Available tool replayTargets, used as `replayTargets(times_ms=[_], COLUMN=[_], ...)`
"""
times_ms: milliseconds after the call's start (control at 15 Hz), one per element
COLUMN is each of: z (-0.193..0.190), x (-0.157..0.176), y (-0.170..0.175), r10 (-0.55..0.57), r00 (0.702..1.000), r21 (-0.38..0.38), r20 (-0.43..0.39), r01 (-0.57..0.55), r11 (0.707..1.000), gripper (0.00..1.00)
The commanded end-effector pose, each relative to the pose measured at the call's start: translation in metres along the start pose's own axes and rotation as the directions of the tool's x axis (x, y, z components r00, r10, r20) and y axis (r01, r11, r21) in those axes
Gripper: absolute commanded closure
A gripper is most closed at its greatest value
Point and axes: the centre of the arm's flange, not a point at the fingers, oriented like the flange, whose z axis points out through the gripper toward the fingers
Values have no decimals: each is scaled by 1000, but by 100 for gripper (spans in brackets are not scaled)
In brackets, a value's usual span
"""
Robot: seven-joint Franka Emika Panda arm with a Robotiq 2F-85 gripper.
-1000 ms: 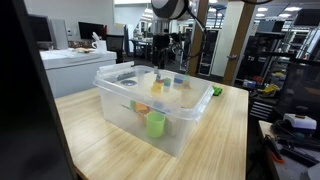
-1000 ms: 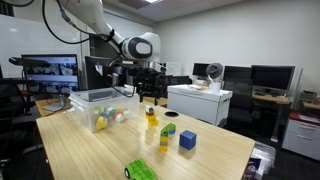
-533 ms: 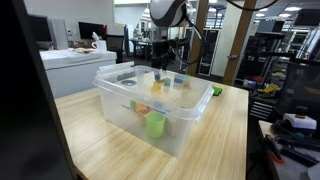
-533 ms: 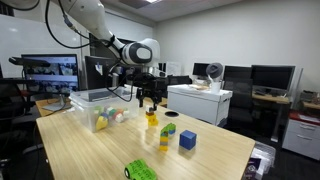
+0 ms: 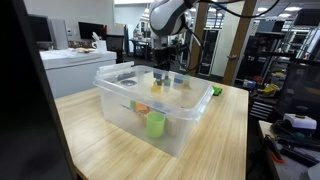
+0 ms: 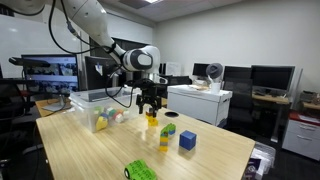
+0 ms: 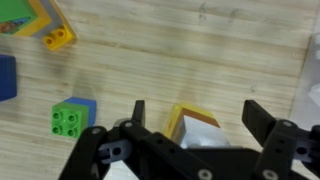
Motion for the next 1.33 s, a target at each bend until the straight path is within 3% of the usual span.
replayTargets(times_ms=[0, 67, 600, 867, 1000, 1267], z=[5, 5, 3, -27, -64, -160], x=[-4, -4, -4, -4, -7, -23], y=[0, 0, 1, 2, 2, -8], r10=[11, 7, -15, -34, -59, -130], r00=[1000, 1000, 999, 998, 989, 927], r21=[-28, -27, -24, -2, -1, -6], r20=[0, -4, -29, -57, -132, -352], r01=[-11, -7, 14, 34, 60, 137], r11=[1000, 1000, 1000, 999, 998, 991], gripper=[29, 29, 87, 88, 88, 88])
